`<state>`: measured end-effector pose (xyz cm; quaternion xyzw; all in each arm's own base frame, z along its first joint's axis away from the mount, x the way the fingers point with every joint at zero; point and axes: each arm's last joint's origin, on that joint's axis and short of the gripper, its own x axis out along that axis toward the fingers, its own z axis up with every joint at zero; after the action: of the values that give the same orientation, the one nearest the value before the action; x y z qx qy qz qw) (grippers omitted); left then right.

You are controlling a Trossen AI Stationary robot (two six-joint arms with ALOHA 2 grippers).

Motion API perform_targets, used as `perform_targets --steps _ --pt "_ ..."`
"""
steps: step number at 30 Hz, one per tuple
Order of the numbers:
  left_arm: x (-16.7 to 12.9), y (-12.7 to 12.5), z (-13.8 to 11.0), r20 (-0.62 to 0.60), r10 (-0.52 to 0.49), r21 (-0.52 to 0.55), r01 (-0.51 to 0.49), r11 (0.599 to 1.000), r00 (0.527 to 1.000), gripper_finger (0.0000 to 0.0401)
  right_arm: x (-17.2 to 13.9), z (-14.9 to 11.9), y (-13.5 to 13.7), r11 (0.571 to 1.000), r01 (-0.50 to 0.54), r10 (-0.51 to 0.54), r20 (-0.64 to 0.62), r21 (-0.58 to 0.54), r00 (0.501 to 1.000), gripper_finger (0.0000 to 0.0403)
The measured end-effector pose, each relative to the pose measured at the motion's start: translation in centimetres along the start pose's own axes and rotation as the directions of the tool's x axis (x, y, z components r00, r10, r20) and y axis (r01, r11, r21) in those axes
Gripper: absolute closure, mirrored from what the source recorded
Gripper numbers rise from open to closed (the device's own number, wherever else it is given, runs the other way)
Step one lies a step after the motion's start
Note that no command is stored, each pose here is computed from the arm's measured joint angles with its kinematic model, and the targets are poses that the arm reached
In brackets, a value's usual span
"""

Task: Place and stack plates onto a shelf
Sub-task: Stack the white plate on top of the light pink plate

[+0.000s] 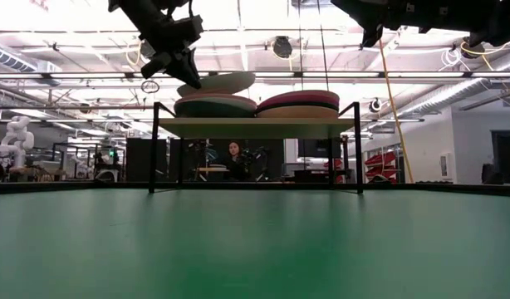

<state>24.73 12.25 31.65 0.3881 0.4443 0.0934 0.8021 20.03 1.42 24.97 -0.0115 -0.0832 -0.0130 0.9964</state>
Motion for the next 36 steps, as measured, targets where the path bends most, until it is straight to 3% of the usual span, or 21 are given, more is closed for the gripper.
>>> perform_targets --steps 17,30,36 --pt "2.1 -0.6 -0.5 -0.064 -0.074 -0.026 0.072 0.997 0.995 0.0368 0.0 0.0 0.0 1.000 -0.001 0.001 -0.003 0.000 1.000 0.0339" --pt "2.1 -0.6 -0.2 -0.052 -0.064 -0.025 0.062 0.998 0.997 0.0367 0.0 0.0 0.0 1.000 -0.001 0.001 -0.004 0.000 1.000 0.0339" --pt "2.1 -0.6 -0.2 -0.054 -0.064 -0.086 0.060 0.994 0.996 0.0348 0.0 -0.1 0.0 1.000 -0.001 0.001 -0.007 0.000 1.000 0.0339"
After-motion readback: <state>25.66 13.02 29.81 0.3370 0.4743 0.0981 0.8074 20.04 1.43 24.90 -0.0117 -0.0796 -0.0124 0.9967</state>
